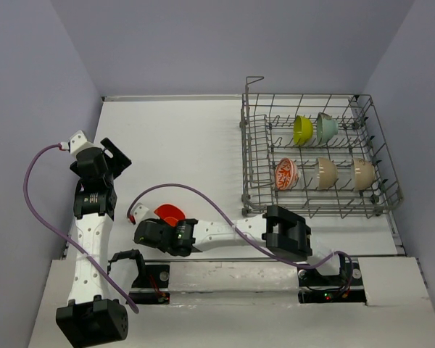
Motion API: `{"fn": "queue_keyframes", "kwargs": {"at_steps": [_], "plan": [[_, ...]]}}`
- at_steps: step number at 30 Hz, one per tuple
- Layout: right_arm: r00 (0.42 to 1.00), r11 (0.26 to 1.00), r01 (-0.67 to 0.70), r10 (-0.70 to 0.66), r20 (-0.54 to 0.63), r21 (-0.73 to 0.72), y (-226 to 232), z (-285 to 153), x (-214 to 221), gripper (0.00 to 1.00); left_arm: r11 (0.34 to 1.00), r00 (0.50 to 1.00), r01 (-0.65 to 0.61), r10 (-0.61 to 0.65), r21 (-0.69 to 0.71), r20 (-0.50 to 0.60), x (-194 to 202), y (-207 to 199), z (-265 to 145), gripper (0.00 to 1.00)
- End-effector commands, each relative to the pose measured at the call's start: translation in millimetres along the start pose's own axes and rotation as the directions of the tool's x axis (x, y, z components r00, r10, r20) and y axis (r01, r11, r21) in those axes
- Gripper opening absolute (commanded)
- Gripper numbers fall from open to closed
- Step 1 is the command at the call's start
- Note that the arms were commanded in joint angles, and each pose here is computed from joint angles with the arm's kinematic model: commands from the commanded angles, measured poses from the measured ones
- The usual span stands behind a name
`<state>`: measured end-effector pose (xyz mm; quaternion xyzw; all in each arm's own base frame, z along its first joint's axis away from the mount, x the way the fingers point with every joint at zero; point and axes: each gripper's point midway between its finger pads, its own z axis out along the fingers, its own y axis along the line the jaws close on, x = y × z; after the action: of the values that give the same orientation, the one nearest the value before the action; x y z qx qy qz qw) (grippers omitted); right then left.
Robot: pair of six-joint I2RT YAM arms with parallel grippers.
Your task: Load the bowls into the dish rack
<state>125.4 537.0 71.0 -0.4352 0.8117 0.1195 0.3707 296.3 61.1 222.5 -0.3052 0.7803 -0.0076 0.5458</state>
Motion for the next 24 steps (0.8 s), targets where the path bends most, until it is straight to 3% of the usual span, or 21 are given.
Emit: {"fn": "queue_keyframes", "kwargs": {"at_steps": [1, 3, 9, 18, 21, 24], "plan": [[0.997, 0.999, -0.039, 0.038, 0.067, 0.008, -6, -7, -21, 0.28, 1.000, 0.999, 0.013, -0.014, 0.019, 0.050, -11, -3, -1, 0.89], [0.997, 0.999, -0.046, 0.045, 0.065, 0.016, -11, -7, -21, 0.25, 1.000, 0.999, 0.013, -0.014, 0.020, 0.052, -12, -3, -1, 0.89], [0.988, 0.996, -0.084, 0.082, 0.128, 0.010, -28, -39, -47, 0.01, 1.000, 0.999, 0.011, -0.013, 0.022, 0.049, -11, -3, -1, 0.89], [0.915, 0.980, -0.180, 0.197, 0.352, -0.082, -72, -156, -130, 0.01, 1.000, 0.999, 0.012, -0.013, 0.027, 0.049, -11, -4, -1, 0.89], [0.855, 0.971, -0.221, 0.238, 0.461, -0.090, -99, -212, -159, 0.01, 0.999, 0.999, 0.010, -0.012, 0.031, 0.050, -12, -5, -1, 0.89], [0.763, 0.944, -0.330, 0.287, 0.579, -0.034, -160, -257, -180, 0.01, 0.999, 0.999, 0.010, -0.011, 0.032, 0.045, -10, -5, -1, 0.89]]}}
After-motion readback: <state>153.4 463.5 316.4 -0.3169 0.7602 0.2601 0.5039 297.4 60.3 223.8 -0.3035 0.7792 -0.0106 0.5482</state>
